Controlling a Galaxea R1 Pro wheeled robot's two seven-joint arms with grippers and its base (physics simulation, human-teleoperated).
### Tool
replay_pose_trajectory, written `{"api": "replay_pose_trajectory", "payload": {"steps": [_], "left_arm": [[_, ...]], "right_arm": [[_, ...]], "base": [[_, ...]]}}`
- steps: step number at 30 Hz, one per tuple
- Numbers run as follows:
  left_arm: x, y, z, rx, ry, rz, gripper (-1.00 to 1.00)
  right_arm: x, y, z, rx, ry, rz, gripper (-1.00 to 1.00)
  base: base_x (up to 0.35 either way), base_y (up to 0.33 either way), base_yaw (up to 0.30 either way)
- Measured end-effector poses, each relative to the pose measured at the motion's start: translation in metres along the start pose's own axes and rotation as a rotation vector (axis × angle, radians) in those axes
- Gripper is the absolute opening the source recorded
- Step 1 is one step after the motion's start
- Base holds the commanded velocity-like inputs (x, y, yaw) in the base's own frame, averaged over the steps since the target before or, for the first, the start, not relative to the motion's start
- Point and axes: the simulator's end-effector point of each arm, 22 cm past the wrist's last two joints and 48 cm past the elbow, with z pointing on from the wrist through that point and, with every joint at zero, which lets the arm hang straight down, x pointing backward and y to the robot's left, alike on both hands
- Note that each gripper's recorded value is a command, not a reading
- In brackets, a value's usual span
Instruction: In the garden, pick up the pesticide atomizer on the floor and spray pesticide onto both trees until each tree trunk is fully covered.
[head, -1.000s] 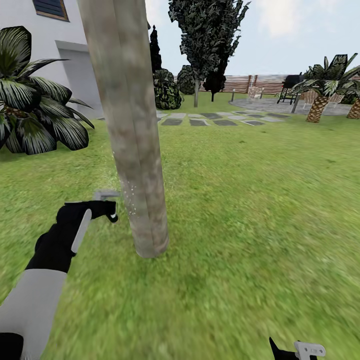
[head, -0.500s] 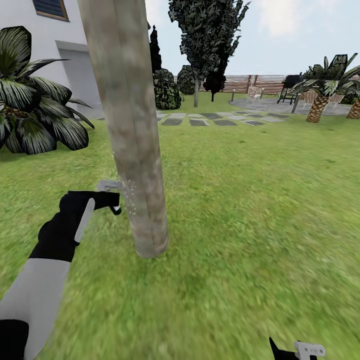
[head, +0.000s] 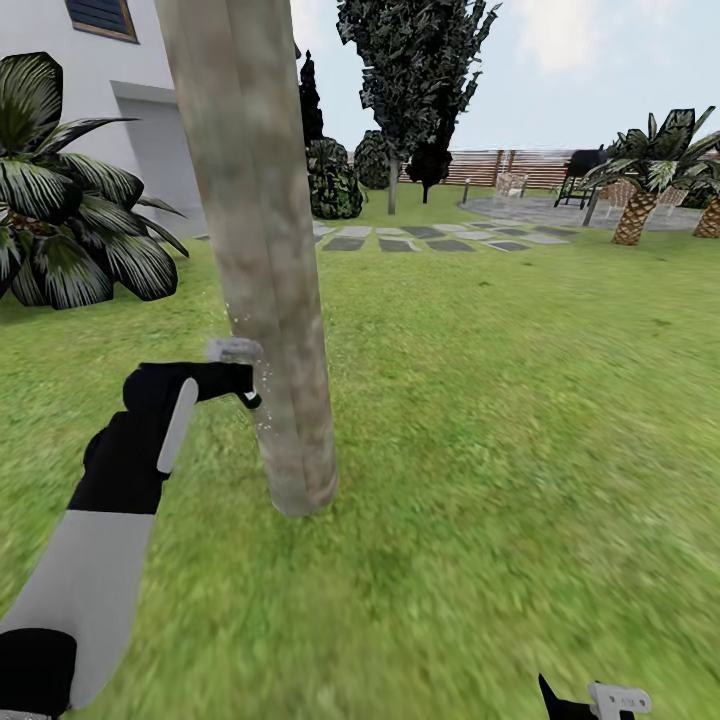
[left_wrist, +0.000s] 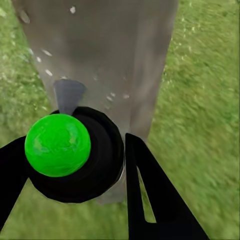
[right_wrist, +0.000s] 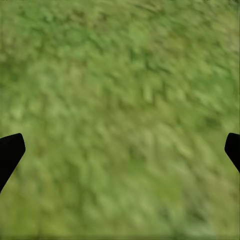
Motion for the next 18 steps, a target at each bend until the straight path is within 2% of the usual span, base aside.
{"api": "replay_pose_trajectory", "payload": {"steps": [3,5,8,10,13,15,18], "left_arm": [[-0.009,0.008,-0.004,-0.014,-0.016,0.003,-1.0],[-0.016,0.025,-0.007,-0.039,-0.03,-0.019,-1.0],[-0.011,0.027,-0.006,-0.036,-0.024,-0.035,-1.0],[-0.002,0.022,-0.003,-0.031,-0.01,-0.026,-1.0],[0.034,0.022,0.004,-0.034,0.044,-0.026,-1.0],[0.072,0.023,0.007,-0.036,0.1,-0.029,-1.0],[0.104,0.024,0.009,-0.038,0.146,-0.032,-1.0]], "right_arm": [[0.0,0.0,0.0,0.0,0.0,0.0,1.0],[0.0,0.0,0.0,0.0,0.0,0.0,1.0],[0.0,0.0,0.0,0.0,0.0,0.0,1.0],[0.0,0.0,0.0,0.0,0.0,0.0,1.0],[0.0,0.0,0.0,0.0,0.001,0.0,1.0],[0.0,0.0,0.0,0.0,0.0,0.0,1.0],[0.0,0.0,0.0,0.0,0.0,0.0,1.0]], "base": [[0.0,0.0,0.0],[0.0,0.0,0.0],[0.0,0.0,0.0],[0.0,0.0,0.0],[0.0,0.0,0.0],[0.0,0.0,0.0],[0.0,0.0,0.0]]}}
